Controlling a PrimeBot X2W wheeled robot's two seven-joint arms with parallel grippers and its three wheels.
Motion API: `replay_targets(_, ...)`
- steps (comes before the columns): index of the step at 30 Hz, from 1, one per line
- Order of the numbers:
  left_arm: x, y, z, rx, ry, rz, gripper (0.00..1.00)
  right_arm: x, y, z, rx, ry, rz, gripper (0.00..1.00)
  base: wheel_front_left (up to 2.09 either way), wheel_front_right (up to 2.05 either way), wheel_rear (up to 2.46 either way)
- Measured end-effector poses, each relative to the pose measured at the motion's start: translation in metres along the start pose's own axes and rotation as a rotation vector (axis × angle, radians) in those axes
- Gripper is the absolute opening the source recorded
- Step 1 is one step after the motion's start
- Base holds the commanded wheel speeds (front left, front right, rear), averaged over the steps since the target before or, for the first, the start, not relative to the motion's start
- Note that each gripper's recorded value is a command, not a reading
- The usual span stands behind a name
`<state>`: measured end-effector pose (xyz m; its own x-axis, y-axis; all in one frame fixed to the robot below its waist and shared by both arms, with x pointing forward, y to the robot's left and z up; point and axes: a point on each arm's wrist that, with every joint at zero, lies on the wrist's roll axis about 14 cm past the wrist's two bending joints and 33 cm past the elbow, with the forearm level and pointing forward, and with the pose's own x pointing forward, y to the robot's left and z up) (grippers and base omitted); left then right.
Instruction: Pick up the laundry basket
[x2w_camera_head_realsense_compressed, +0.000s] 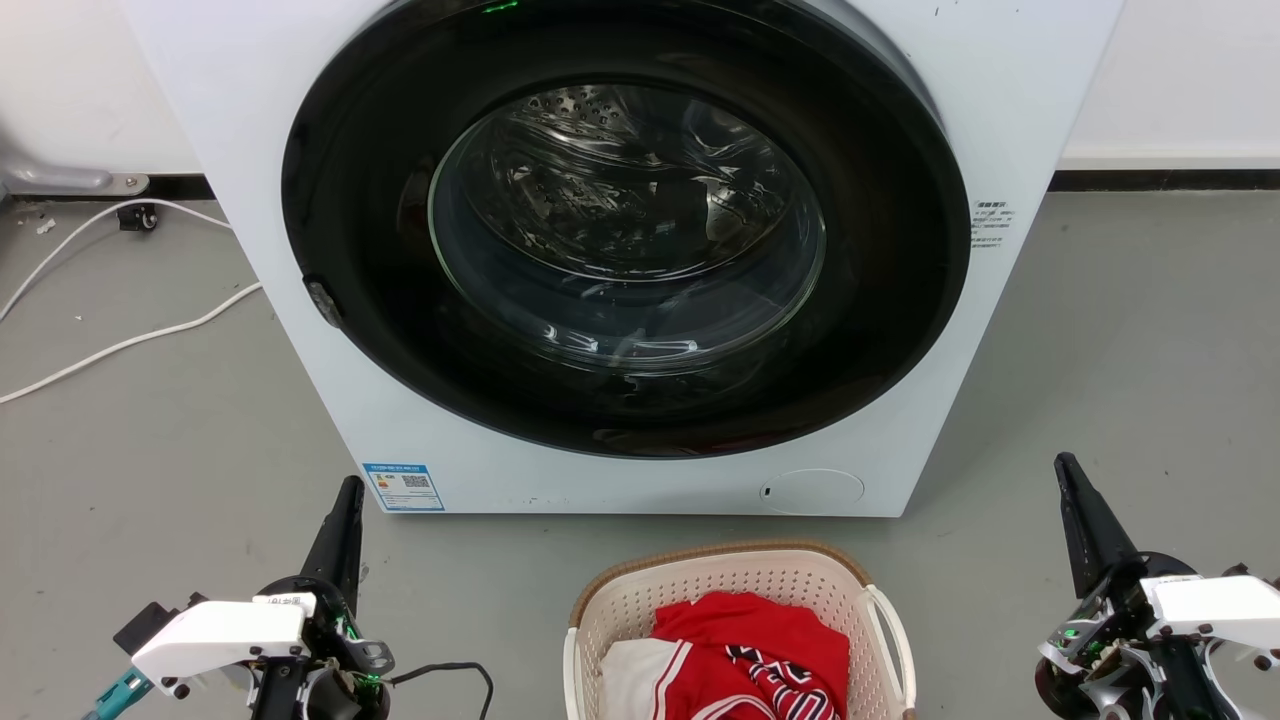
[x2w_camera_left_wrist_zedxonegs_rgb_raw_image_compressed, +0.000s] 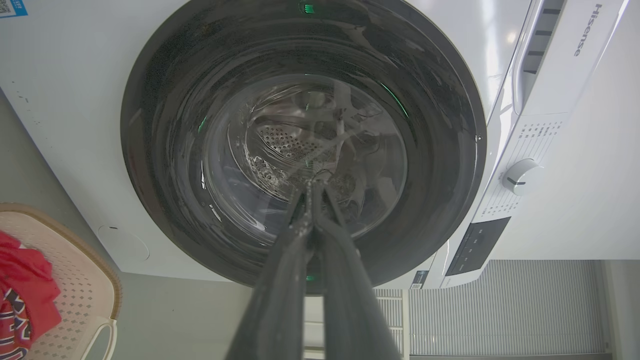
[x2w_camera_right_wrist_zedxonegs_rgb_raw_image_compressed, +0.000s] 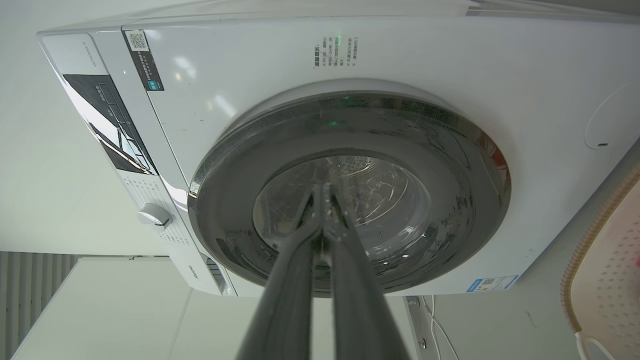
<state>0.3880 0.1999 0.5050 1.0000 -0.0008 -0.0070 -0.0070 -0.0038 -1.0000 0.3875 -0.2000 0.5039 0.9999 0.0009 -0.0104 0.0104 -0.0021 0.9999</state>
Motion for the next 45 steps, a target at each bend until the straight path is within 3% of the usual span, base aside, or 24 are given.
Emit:
replay_targets(26, 0.000, 0.000, 0.000, 0.000, 0.000, 0.000, 0.00, 0.000, 0.000, 0.000, 0.000, 0.000, 0.000, 0.00, 0.00, 0.00, 0.00)
replay_targets(27, 0.000, 0.000, 0.000, 0.000, 0.000, 0.000, 1.00, 0.000, 0.000, 0.000, 0.000, 0.000, 0.000, 1.00, 0.00, 0.00, 0.00)
replay_targets(32, -0.010, 0.023, -0.001, -0.007, -0.003, 0.069, 1.00, -0.011, -0.024, 0.001, 0.005, -0.005, -0.071, 1.00, 0.00, 0.00, 0.00)
replay_targets(36, -0.011, 0.022, 0.000, 0.013, -0.014, 0.066, 1.00, -0.013, -0.027, 0.004, -0.014, -0.026, -0.082, 1.00, 0.00, 0.00, 0.00)
replay_targets(45, -0.010, 0.016, 0.004, 0.167, -0.037, 0.055, 1.00, -0.011, -0.014, 0.010, -0.198, -0.050, -0.050, 1.00, 0.00, 0.00, 0.00)
